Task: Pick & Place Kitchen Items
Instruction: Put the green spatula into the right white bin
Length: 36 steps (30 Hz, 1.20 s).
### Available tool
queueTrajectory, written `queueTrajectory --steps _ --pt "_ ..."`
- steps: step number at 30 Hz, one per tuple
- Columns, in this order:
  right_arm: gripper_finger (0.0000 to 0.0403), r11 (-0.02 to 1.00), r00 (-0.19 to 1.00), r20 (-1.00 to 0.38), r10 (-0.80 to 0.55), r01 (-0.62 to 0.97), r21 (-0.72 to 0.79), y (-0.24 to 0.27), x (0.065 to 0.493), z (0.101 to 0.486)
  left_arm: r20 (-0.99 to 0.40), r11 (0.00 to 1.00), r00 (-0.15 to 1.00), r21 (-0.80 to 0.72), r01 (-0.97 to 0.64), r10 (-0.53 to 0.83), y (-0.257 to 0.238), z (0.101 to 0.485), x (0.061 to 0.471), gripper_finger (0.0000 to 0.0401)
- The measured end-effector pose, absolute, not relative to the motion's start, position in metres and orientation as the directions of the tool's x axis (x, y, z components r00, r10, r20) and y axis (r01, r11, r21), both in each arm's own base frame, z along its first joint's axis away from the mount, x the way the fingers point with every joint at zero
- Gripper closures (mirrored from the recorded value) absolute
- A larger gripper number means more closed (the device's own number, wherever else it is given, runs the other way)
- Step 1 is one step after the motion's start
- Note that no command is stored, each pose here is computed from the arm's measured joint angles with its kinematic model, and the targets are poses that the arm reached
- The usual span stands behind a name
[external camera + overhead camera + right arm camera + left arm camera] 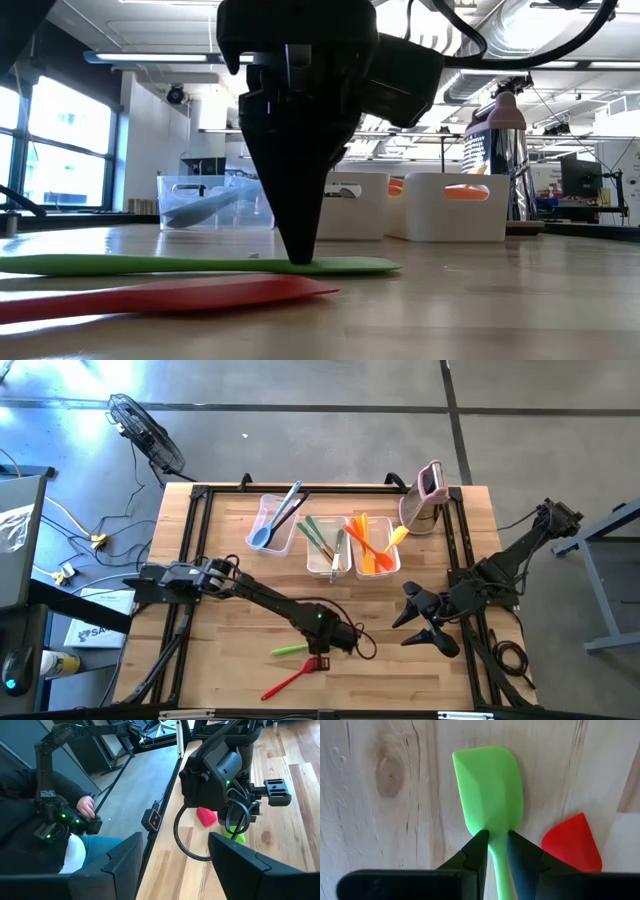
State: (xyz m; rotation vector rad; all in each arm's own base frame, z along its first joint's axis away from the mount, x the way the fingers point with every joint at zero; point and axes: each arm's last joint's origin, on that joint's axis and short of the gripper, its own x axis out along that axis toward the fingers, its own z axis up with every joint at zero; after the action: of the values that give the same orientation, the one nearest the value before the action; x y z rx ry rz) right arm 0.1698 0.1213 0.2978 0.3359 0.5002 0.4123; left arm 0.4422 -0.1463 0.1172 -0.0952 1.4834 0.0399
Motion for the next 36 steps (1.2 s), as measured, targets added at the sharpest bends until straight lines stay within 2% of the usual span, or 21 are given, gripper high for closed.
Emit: queueTrajectory --steps 21,24,32,36 --pt "0.0185 0.867 0.799 -0.392 0.457 -0.300 0.398 0.1213 0.1698 0.2977 -0.996 0.995 0.086 -0.042 -0.088 -0.035 -0.1523 0.1170 0.4402 0.0334" --pt "0.0185 0.867 0.799 -0.392 0.457 -0.301 0.398 0.1213 0.1698 0.2977 -0.995 0.995 0.089 -0.044 -0.087 -0.036 -0.1528 0.1168 0.4404 0.0311" --pt "0.0185 0.867 0.799 -0.392 0.456 -0.300 0.398 0.1213 0.1698 0.2977 -0.994 0.995 0.110 -0.036 -0.097 -0.025 -0.1541 0.1157 0.4420 0.0220" --pt "0.0185 0.878 0.813 -0.390 0.433 -0.281 0.388 0.1206 0.1702 0.2977 -0.990 0.992 0.141 -0.011 -0.129 0.008 -0.1541 0.1133 0.4445 0.0192"
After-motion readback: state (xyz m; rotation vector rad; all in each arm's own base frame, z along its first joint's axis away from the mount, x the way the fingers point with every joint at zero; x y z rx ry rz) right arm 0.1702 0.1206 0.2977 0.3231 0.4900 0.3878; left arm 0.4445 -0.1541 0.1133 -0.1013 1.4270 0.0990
